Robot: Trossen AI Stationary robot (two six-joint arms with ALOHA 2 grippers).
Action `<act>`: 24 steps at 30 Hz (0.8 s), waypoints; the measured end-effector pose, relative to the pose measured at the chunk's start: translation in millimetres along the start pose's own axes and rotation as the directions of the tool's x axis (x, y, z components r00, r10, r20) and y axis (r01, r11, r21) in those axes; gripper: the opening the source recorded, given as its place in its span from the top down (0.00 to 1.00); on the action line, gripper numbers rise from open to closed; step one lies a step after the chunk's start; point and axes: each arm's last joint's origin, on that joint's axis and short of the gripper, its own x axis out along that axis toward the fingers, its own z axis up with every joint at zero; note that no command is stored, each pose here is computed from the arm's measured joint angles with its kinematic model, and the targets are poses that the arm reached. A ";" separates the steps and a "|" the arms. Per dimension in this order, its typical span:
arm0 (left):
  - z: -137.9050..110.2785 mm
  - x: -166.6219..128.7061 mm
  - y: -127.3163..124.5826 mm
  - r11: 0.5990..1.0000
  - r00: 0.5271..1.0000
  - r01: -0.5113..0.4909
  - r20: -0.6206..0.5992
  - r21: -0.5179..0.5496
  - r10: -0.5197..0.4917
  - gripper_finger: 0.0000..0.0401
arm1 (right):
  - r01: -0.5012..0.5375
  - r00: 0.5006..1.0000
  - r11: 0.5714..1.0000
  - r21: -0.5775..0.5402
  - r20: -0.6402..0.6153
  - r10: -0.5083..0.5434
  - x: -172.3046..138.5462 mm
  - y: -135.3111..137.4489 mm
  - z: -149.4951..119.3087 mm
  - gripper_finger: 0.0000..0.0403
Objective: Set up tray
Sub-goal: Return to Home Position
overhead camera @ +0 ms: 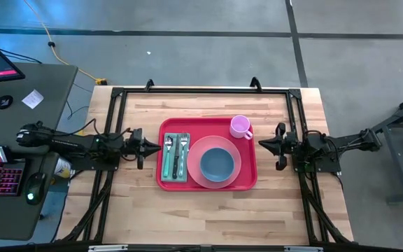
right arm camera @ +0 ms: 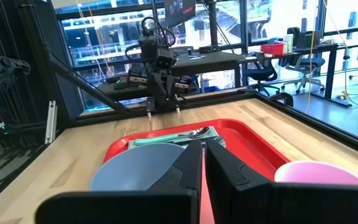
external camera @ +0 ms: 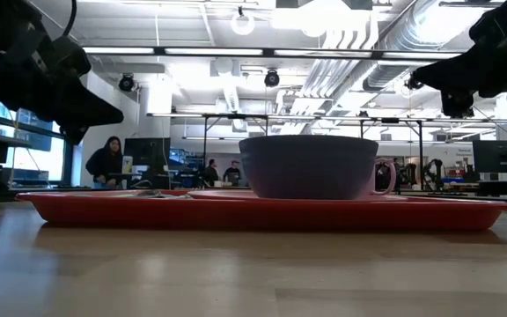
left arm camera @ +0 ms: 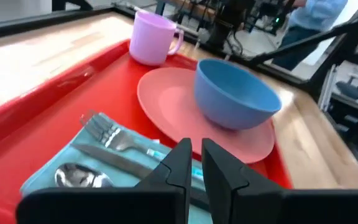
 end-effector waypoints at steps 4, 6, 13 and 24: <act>-2.6 0.0 1.0 1.000 1.000 -0.010 -0.026 -0.005 0.009 0.82 | 0.000 1.000 1.000 0.000 0.000 0.000 0.0 0.0 0.0 1.00; -3.4 -0.1 1.3 1.000 0.999 -0.012 -0.034 -0.004 0.012 0.82 | 0.000 1.000 1.000 0.000 0.000 0.000 0.0 0.0 0.0 1.00; -4.8 -0.1 1.9 1.000 0.999 -0.016 -0.046 -0.002 0.016 0.82 | 0.000 1.000 1.000 0.000 0.000 0.000 0.0 0.0 0.0 1.00; -5.0 -0.1 1.9 1.000 0.999 -0.015 -0.047 -0.003 0.015 0.82 | 0.000 1.000 1.000 0.000 0.000 0.000 0.0 0.0 0.0 1.00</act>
